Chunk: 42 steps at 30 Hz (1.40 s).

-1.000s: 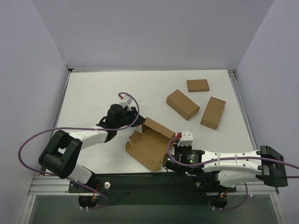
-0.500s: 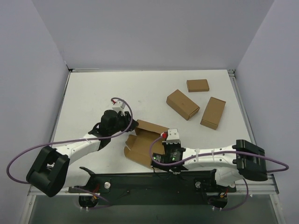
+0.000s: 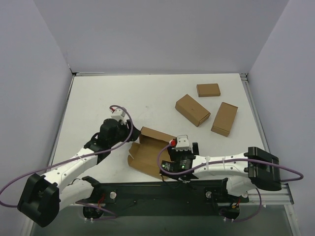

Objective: Fold the paper box

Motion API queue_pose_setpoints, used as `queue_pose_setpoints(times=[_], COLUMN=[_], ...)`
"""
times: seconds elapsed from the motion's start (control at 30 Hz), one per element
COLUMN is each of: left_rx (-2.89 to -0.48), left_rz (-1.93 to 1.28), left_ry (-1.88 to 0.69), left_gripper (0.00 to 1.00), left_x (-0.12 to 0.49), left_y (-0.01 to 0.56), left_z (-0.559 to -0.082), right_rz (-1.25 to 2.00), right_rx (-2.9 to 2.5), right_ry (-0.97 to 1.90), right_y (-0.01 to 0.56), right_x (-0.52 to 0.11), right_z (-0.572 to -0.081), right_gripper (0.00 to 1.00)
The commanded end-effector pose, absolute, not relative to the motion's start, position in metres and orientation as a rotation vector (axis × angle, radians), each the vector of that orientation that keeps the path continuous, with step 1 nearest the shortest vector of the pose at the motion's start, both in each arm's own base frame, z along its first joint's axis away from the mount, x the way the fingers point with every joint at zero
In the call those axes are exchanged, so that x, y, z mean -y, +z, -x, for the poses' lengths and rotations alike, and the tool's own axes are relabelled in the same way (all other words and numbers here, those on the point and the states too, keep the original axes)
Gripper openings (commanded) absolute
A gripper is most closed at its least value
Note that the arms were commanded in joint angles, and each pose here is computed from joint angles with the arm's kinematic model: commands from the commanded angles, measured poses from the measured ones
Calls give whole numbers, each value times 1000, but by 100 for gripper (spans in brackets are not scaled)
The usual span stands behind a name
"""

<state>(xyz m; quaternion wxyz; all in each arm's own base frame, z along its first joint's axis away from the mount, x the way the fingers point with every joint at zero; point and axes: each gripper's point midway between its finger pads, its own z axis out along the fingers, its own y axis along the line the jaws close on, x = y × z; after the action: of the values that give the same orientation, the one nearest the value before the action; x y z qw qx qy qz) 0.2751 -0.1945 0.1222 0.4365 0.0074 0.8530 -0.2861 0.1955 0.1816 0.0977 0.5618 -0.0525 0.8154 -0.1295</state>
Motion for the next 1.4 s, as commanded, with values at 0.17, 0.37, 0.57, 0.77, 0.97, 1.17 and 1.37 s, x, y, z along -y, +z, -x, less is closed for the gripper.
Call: queue_pose_setpoints(times=[0.17,0.37,0.57,0.77,0.97,1.17,1.37], left_rx=[-2136,-2199,-2236,-2240,-2286,-2321,-2344], left_rz=[-51,-224,-307,-317,-320,-302,-331], left_ry=[-721,-637,-787,-666,-734,-811,-825], left_gripper=[73,79,78,76,76,75,74], left_x=[190,178,200,185,195,208,216], left_y=[180,197,180,170,155,146,137], left_z=[-267,-278,-290,-295,-291,-293,-287], right_rz=[128,38,-220,-422,-531,-578,-646], right_rx=[-1969,-2082,-2241,-2251,-2213,-2184,-2139], right_ry=[-139,189,727,827,776,734,692], right_y=[124,155,145,135,116,108,98], right_x=[-176,-207,-264,-270,-255,-247,-231], right_z=[-178,-165,-173,-187,-201,-214,-227], right_gripper=[77,76,67,65,63,63,62])
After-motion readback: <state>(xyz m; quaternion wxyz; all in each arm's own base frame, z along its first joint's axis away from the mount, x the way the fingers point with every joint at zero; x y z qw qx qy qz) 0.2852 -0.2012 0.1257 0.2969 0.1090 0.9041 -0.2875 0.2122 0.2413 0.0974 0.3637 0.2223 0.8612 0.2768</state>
